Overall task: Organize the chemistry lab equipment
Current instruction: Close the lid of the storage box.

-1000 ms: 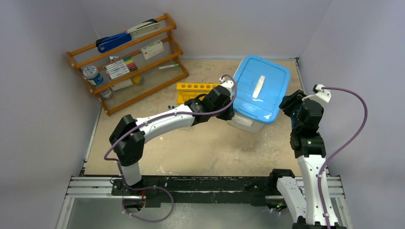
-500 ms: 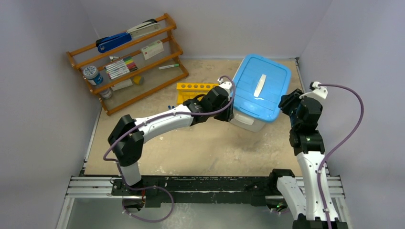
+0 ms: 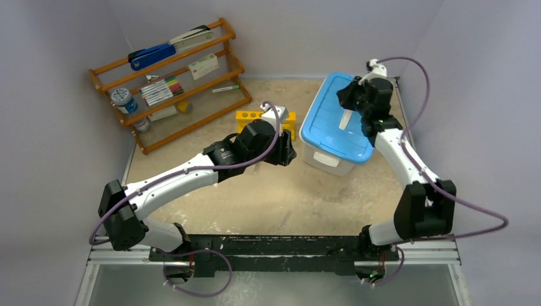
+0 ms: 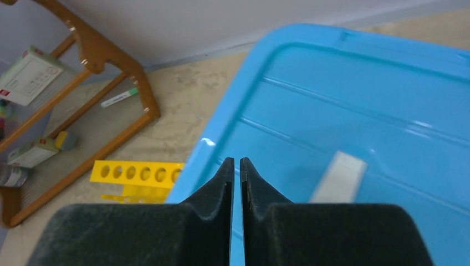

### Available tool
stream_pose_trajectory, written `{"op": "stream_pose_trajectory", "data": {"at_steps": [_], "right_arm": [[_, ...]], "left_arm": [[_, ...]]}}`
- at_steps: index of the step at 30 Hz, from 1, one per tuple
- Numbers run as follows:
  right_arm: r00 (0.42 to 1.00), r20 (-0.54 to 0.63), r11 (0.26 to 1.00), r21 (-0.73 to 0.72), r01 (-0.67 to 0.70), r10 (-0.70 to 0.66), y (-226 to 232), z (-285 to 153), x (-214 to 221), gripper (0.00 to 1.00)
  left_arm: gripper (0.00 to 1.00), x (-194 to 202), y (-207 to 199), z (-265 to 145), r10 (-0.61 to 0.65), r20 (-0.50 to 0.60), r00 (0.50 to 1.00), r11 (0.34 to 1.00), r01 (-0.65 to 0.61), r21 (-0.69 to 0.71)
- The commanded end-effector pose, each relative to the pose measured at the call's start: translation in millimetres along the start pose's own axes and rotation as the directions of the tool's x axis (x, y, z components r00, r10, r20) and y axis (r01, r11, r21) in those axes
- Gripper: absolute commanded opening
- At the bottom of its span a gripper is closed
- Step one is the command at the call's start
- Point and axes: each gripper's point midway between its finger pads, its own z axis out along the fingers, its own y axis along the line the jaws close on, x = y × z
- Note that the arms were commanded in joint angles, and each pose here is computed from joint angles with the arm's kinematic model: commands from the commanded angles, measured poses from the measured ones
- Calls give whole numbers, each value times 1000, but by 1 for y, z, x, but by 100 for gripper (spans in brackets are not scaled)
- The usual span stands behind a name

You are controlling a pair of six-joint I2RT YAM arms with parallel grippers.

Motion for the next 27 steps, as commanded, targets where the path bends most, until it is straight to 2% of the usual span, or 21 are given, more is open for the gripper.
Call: {"op": "stream_pose_trajectory", "data": {"at_steps": [1, 9, 18, 22, 27], "right_arm": [[993, 102, 991, -114, 74, -63, 50, 26, -34, 12], [998, -52, 999, -2, 42, -42, 11, 69, 36, 17], [992, -119, 997, -73, 31, -40, 27, 90, 60, 18], [996, -63, 993, -106, 53, -60, 45, 82, 44, 18], [994, 85, 989, -122, 81, -70, 61, 46, -10, 20]], "left_arm": [[47, 8, 17, -1, -12, 2, 1000, 998, 12, -62], [47, 5, 19, -4, -19, 25, 1000, 998, 20, -64], [46, 11, 20, 1, -27, 26, 999, 998, 28, -59], [46, 7, 23, 2, -27, 48, 998, 997, 30, -67], [51, -7, 16, 5, -24, 70, 997, 999, 27, -37]]}}
